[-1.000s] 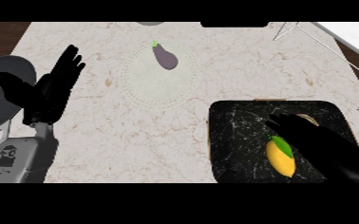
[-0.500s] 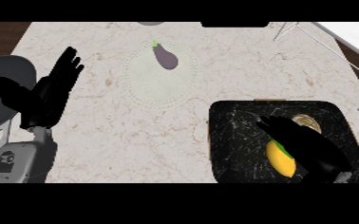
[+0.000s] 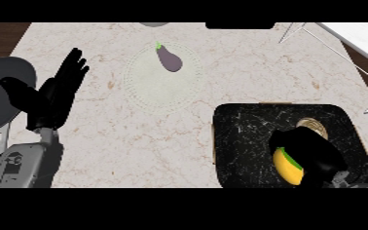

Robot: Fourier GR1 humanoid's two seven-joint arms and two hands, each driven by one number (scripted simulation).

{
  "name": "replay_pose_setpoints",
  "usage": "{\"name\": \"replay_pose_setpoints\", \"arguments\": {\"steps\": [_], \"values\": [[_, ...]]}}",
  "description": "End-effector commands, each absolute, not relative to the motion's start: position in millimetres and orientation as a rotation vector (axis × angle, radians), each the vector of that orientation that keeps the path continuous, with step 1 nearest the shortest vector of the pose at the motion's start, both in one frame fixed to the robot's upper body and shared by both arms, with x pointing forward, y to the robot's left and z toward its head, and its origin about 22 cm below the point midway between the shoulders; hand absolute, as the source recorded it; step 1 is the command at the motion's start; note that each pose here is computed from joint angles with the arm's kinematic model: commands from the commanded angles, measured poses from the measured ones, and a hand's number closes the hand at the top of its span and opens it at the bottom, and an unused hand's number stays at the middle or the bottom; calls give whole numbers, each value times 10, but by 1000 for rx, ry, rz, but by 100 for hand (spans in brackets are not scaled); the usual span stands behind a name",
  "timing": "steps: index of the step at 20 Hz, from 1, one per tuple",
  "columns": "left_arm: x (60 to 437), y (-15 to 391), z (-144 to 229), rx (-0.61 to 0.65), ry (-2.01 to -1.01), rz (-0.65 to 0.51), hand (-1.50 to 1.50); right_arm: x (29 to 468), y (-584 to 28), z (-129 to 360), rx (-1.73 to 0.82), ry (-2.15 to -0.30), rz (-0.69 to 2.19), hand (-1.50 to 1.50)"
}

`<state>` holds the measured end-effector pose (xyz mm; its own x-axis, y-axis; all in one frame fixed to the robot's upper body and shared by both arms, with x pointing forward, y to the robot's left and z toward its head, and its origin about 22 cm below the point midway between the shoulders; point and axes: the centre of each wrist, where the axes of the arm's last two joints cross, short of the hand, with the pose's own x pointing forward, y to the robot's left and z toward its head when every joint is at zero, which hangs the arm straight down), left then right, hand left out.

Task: Pick the lemon from the tray and place it in the tiered shelf

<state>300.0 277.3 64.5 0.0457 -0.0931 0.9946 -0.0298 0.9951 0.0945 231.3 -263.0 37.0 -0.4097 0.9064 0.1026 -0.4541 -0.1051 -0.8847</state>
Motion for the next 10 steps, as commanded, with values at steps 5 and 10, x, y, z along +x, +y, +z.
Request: {"name": "replay_pose_setpoints", "arguments": {"steps": [5,10], "values": [[2929,2635,610,83,-1517,-54,0,2071,-2364,46,-568,-1208,1680,150],[3031,2872,558,101,-1518,-41,0,1958,-2245,112,-543,-1263,1622,150]]}}
